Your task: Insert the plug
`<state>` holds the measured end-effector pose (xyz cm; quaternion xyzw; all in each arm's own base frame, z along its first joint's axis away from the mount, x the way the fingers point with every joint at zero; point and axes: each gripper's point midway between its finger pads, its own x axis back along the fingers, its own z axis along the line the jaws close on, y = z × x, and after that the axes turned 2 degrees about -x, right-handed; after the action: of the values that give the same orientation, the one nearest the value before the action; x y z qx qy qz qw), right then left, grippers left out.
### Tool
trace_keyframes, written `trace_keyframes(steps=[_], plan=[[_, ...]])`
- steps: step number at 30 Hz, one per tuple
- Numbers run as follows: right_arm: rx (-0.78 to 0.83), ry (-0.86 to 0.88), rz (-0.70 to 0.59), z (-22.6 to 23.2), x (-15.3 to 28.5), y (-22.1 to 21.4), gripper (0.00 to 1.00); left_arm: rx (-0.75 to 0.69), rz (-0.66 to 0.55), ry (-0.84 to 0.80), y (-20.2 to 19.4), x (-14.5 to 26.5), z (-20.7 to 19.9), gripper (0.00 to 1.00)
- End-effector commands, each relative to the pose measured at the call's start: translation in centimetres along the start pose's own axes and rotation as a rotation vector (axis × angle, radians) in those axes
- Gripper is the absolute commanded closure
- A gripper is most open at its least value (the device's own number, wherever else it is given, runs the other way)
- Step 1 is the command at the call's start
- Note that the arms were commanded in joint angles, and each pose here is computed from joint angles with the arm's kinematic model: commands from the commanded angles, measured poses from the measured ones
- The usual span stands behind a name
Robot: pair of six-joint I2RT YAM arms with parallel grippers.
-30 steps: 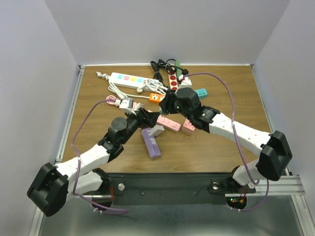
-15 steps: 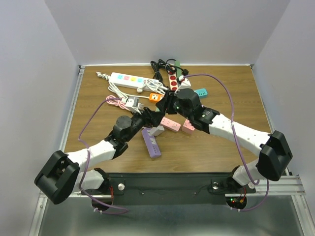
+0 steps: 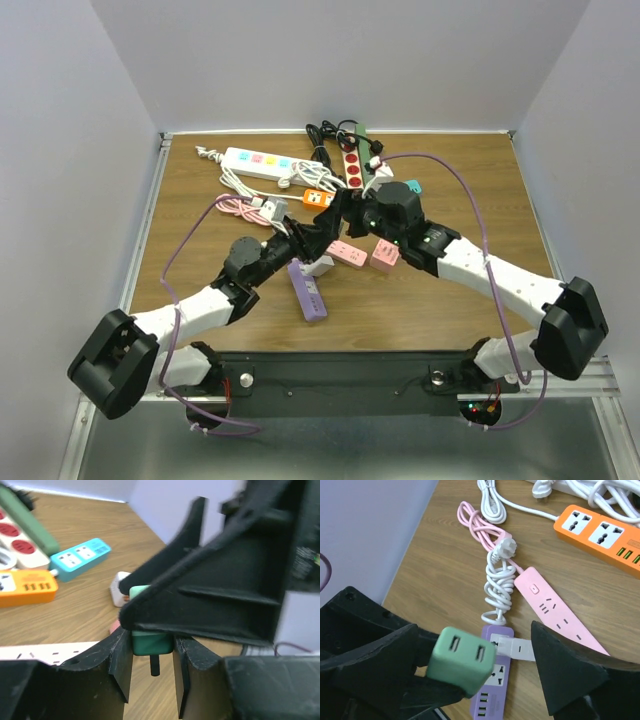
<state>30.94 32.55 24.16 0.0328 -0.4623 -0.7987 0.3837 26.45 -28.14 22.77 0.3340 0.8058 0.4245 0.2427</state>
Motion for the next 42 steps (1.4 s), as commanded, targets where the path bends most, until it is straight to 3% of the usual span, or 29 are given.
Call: trace_keyframes(steps=[1,5,8,12,15,30,42], plan=[[0.088,0.146,-0.06,1.3,2.7,4.2,0.0,-0.125,-0.004,-0.202,2.2,0.7,-3.9,1.0],[0.201,0.29,-0.098,2.4,6.4,7.5,0.0,-0.162,0.053,-0.324,1.9,2.2,-5.9,1.0],[0.312,0.411,-0.075,3.4,8.1,7.4,0.0,-0.169,0.114,-0.408,1.5,3.0,-7.4,1.0],[0.429,0.735,0.068,6.8,11.5,4.2,0.01,-0.17,0.173,-0.491,1.1,3.8,-8.9,1.0],[0.427,0.838,0.148,7.3,12.3,2.6,0.04,-0.157,0.217,-0.57,0.9,4.5,-10.2,1.0],[0.354,0.929,0.316,6.2,13.6,-2.7,0.21,-0.139,0.207,-0.566,1.2,5.2,-10.6,1.0],[0.409,0.959,0.315,7.7,12.9,-3.5,0.49,-0.119,0.226,-0.576,0.5,5.4,-10.4,1.0]])
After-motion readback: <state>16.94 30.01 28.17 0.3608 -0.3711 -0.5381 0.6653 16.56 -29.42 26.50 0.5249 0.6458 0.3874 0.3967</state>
